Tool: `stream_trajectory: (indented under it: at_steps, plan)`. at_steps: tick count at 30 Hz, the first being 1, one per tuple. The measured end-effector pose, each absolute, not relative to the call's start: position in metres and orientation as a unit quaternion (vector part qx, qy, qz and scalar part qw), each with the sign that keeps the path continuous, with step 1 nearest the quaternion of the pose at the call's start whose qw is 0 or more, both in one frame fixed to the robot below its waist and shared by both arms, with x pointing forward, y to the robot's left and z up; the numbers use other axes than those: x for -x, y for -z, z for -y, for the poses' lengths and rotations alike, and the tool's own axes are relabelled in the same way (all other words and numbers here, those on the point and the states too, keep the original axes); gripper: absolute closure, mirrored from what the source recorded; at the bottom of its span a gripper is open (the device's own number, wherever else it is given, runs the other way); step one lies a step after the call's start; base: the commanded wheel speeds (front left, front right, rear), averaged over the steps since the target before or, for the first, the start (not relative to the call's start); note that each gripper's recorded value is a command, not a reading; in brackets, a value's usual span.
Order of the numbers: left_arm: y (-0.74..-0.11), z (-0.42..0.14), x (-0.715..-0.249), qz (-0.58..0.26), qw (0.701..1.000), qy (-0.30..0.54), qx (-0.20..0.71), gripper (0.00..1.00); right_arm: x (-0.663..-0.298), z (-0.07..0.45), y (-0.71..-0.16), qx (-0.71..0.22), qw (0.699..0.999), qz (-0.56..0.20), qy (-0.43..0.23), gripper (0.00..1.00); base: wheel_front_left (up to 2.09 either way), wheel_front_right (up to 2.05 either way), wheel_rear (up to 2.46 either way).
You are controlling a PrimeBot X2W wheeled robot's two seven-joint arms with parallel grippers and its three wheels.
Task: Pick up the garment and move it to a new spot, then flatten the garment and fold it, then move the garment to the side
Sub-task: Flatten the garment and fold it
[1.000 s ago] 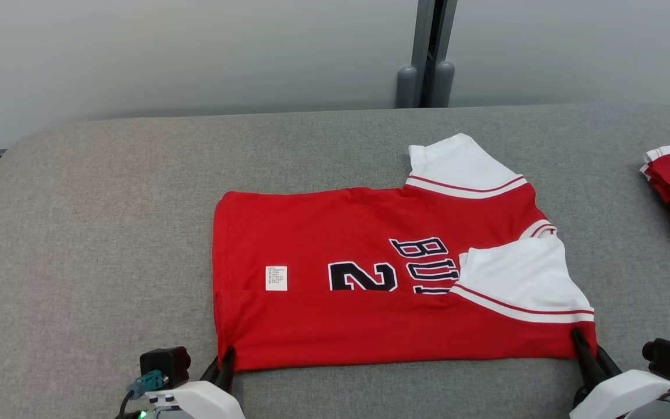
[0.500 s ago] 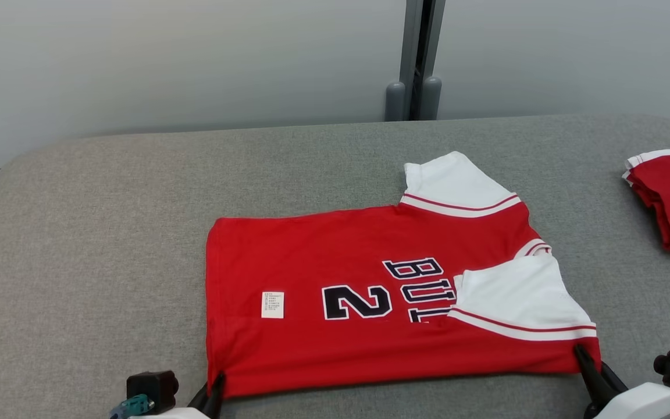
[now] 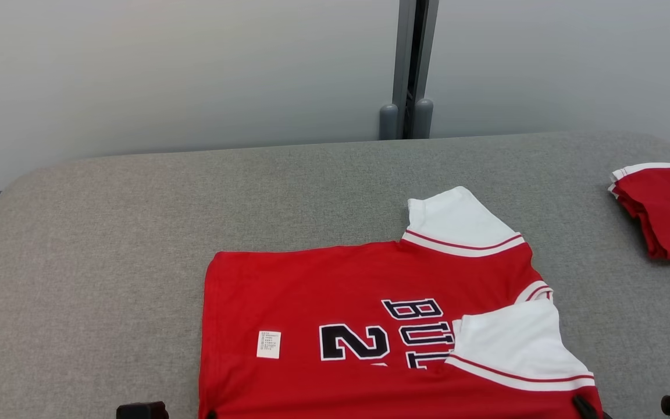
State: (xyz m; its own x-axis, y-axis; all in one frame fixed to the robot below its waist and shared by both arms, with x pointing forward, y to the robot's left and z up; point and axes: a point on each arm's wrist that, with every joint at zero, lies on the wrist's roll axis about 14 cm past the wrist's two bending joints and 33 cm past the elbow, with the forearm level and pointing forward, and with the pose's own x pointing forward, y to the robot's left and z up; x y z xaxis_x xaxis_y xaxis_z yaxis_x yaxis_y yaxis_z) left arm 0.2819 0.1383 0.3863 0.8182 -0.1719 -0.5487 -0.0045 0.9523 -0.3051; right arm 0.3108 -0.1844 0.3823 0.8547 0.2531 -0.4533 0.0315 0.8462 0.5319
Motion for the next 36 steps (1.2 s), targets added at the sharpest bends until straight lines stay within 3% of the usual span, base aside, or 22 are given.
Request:
stream_trajectory:
  at_steps: [8,9,10,11,15,19,27,30,36]
  plan:
    - [-0.387,-0.137,-0.278,-0.304,0.940,0.046,0.145,1.00,-0.303,0.187,-0.379,-0.268,0.922,-0.274,-0.058,1.00,0.00,0.00,0.00]
    - [-0.386,-0.137,-0.276,-0.306,0.940,0.047,0.145,1.00,-0.303,0.188,-0.378,-0.273,0.921,-0.273,-0.053,0.65,0.00,0.00,0.00]
    - [-0.385,-0.137,-0.274,-0.311,0.939,0.044,0.144,0.53,-0.302,0.188,-0.378,-0.274,0.921,-0.273,-0.050,0.00,0.00,0.00,0.00]
    - [-0.383,-0.137,-0.273,-0.314,0.938,0.044,0.142,0.00,-0.302,0.190,-0.378,-0.277,0.921,-0.271,-0.045,0.00,0.00,0.00,0.00]
    - [-0.380,-0.140,-0.269,-0.326,0.935,0.043,0.132,0.00,-0.306,0.198,-0.380,-0.277,0.924,-0.261,-0.032,0.00,0.00,0.00,0.00]
    - [-0.392,-0.160,-0.285,-0.282,0.955,0.017,0.093,0.00,-0.315,0.212,-0.389,-0.260,0.936,-0.236,-0.019,0.00,0.00,0.00,0.00]
    - [-0.424,-0.176,-0.328,-0.191,0.978,-0.018,0.085,0.00,-0.359,0.217,-0.446,-0.214,0.970,-0.108,-0.032,0.00,0.00,0.00,0.00]
    - [-0.451,-0.184,-0.362,-0.114,0.989,-0.037,0.082,0.00,-0.382,0.216,-0.480,-0.151,0.986,-0.047,-0.057,0.00,0.00,0.00,0.00]
    - [-0.470,-0.184,-0.397,-0.063,0.993,-0.049,0.090,0.00,-0.406,0.208,-0.519,-0.100,0.992,0.030,-0.075,0.00,0.00,0.00,0.00]
